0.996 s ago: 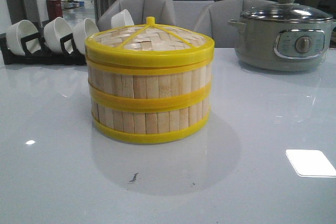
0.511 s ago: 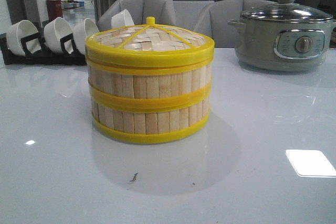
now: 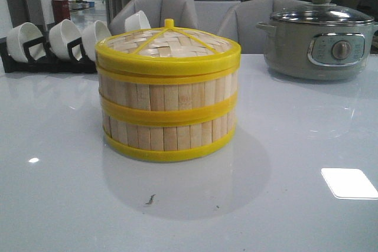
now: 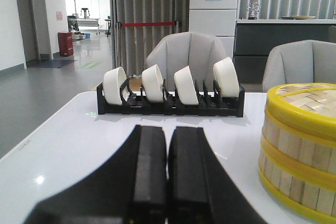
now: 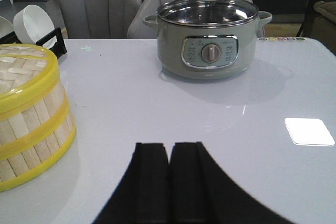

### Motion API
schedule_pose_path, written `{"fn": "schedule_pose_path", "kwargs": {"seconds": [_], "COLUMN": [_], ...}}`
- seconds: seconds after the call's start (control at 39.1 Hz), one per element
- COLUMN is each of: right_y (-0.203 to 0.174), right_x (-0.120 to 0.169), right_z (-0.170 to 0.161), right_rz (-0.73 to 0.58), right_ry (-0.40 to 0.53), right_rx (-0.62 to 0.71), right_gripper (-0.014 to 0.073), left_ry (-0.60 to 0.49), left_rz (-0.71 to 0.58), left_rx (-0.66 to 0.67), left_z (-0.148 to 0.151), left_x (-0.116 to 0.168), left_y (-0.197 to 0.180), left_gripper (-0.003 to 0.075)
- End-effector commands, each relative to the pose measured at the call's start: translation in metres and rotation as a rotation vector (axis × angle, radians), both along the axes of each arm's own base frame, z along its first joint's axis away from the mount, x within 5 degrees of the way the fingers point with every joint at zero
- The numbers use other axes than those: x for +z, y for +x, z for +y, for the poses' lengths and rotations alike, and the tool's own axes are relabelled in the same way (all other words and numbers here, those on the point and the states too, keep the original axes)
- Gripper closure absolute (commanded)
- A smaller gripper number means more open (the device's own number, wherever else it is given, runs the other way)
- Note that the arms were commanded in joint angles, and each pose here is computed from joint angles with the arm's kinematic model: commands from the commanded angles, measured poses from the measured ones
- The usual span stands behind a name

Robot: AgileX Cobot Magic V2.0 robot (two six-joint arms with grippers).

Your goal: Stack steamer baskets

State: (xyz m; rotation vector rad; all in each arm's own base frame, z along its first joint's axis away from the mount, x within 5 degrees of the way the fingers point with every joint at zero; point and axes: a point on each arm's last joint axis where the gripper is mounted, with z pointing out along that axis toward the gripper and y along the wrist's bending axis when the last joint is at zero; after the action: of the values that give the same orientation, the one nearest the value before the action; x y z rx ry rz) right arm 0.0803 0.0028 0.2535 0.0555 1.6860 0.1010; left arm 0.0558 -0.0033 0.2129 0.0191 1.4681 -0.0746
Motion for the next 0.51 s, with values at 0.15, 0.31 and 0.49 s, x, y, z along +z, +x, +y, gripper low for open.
{"fn": "schedule_pose_path", "kwargs": {"seconds": [0.15,0.31,0.49], "right_y": [0.0007,0.0007,0.0007], "right_x": [0.0181,0.0181,0.0181], "right_z": [-0.0007,-0.0007,-0.0007], "right_rz": [-0.115,-0.115,-0.115], "right_ry": [-0.014,-0.014,-0.014], "right_rx": [-0.008,-0.008,-0.008], "right_gripper": [0.0544,0.0544,0.0544], "left_ry": [-0.018,-0.018,0.027], "left_rz": [-0.093,-0.095,-0.125], "left_rx": [-0.001,-0.001,0.001], "left_z": [0.0002,0.0002,-0.0003], "left_x": [0.0077,0.0079,0.0103], "left_y": [-0.0024,-0.0024,-0.003], "left_gripper": [0.0634,0.0634,0.0634]}}
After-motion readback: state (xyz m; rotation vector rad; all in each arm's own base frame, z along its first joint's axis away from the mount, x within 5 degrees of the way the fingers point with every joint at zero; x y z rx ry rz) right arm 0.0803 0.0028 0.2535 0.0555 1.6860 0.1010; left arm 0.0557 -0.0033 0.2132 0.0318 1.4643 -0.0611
